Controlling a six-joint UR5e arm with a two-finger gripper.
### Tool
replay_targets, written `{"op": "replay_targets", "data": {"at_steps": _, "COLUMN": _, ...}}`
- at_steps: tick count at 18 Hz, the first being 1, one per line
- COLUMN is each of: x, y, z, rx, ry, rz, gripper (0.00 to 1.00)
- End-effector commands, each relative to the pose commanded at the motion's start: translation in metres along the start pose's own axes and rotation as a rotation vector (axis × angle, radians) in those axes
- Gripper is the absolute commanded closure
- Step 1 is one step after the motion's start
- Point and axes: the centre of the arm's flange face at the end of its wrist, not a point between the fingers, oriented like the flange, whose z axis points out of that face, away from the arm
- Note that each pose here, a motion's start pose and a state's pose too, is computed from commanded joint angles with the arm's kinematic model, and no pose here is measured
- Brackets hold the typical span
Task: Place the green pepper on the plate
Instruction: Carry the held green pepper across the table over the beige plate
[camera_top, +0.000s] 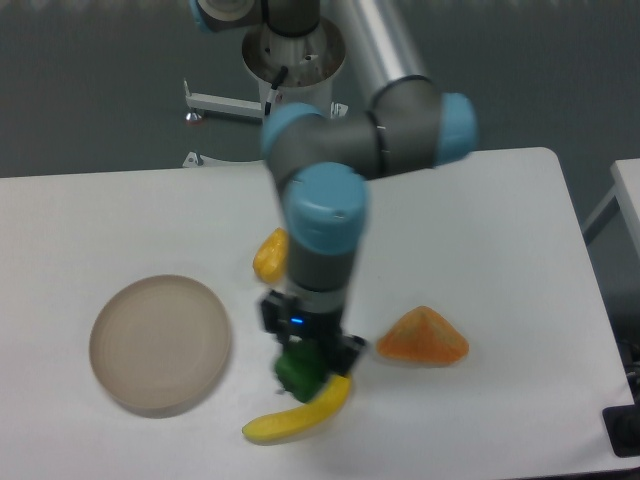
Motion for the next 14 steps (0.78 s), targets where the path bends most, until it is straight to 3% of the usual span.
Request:
{"op": "replay_targets", "data": {"at_steps": 7, "x": 0.067, "y": -0.003, "z": 0.052, "rx": -0.090, "ry": 0.048, "rz": -0.130, "gripper": 0.45}}
{"op": "replay_targets", "data": {"at_steps": 14, "x": 0.089, "y": -0.001, "z": 0.096, "rx": -0.086, "ry": 0.043, "rz": -0.118, "gripper": 0.45}}
